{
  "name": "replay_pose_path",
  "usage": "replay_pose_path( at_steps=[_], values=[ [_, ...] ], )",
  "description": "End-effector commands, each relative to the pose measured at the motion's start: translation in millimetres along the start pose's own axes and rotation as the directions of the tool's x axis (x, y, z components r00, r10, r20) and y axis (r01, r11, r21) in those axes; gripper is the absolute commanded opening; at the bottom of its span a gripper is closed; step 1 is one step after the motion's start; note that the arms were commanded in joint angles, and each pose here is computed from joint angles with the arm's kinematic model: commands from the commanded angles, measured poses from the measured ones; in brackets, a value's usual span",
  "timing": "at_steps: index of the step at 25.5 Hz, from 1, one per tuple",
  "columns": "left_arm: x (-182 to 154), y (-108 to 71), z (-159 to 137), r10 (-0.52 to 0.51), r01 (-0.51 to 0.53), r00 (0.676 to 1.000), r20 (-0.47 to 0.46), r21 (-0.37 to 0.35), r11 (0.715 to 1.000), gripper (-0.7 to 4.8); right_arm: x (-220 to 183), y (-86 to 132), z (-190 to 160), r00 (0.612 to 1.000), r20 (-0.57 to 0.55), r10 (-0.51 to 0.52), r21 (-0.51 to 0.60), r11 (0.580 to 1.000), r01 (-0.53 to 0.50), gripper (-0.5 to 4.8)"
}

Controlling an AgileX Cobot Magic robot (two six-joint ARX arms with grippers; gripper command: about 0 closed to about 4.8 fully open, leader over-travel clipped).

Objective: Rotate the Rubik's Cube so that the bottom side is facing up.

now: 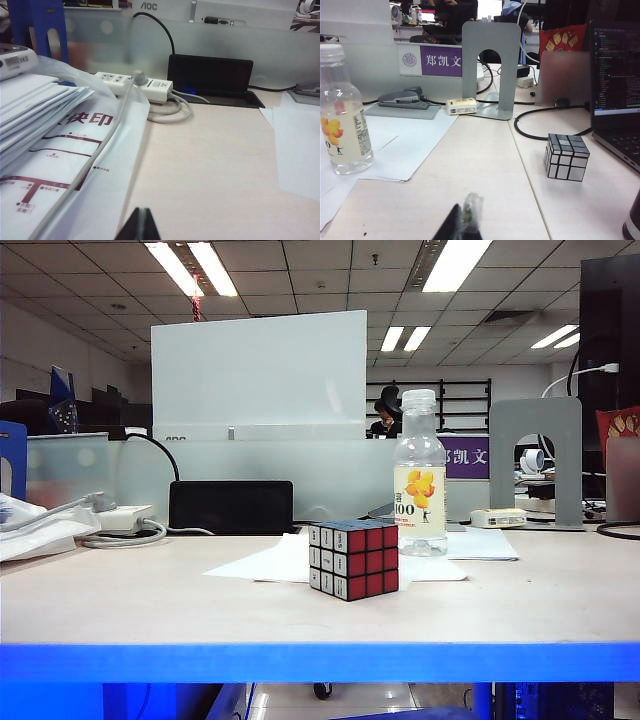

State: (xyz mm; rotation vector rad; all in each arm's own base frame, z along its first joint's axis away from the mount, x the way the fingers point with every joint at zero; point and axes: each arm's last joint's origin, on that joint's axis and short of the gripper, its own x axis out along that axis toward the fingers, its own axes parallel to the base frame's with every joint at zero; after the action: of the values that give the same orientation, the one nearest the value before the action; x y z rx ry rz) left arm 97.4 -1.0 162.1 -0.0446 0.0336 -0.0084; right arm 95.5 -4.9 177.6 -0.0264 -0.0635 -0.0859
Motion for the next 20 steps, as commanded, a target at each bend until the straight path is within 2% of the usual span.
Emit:
replay_pose_path(
  at_steps=[1,4,7,8,10,12,13,14,18,20],
  values=[
    [0,-0.3,1,-0.007,0.007,1.000,0.010,-0.061,0.998,-0.05,0,0,2,1.000,0.007,0.003,0.078,0.997,-0.004,-0.07],
    [0,-0.3,1,-0.007,0.008,1.000,0.011,-0.099,0.995,-0.05,-1,0,7,1.000,0.018,0.004,0.136,0.991,-0.006,-0.07],
    [0,-0.5,6,-0.008,0.020,0.998,0.060,-0.203,0.979,-0.05,-6,2,21,0.997,-0.009,0.082,0.136,0.988,-0.080,-0.07],
    [0,-0.5,7,-0.009,0.024,0.997,0.073,-0.212,0.977,-0.05,-7,2,24,0.995,-0.013,0.097,0.136,0.986,-0.094,-0.07],
    [-1,-0.6,11,-0.007,0.031,0.994,0.110,-0.218,0.975,-0.05,-9,2,30,0.994,-0.009,0.109,0.139,0.985,-0.106,-0.07],
    [-1,-0.9,12,-0.017,0.043,0.993,0.120,-0.217,0.975,-0.03,-10,2,34,0.993,0.007,0.121,0.201,0.972,-0.120,-0.07],
    [-2,-2.2,15,-0.057,0.087,0.989,0.138,-0.218,0.972,0.09,-12,3,38,0.990,0.006,0.142,0.274,0.952,-0.138,-0.07],
    [-3,-3.0,19,-0.079,0.111,0.985,0.152,-0.220,0.969,0.21,-13,3,42,0.989,0.004,0.150,0.295,0.944,-0.145,-0.07],
    [-10,-5.1,47,-0.109,0.144,0.977,0.181,-0.190,0.971,0.26,-21,2,64,0.987,-0.004,0.161,0.284,0.946,-0.153,-0.07],
    [-10,-5.6,59,-0.108,0.130,0.986,0.130,-0.182,0.975,0.26,-24,2,76,0.985,-0.007,0.175,0.285,0.944,-0.166,-0.07]
  ],
)
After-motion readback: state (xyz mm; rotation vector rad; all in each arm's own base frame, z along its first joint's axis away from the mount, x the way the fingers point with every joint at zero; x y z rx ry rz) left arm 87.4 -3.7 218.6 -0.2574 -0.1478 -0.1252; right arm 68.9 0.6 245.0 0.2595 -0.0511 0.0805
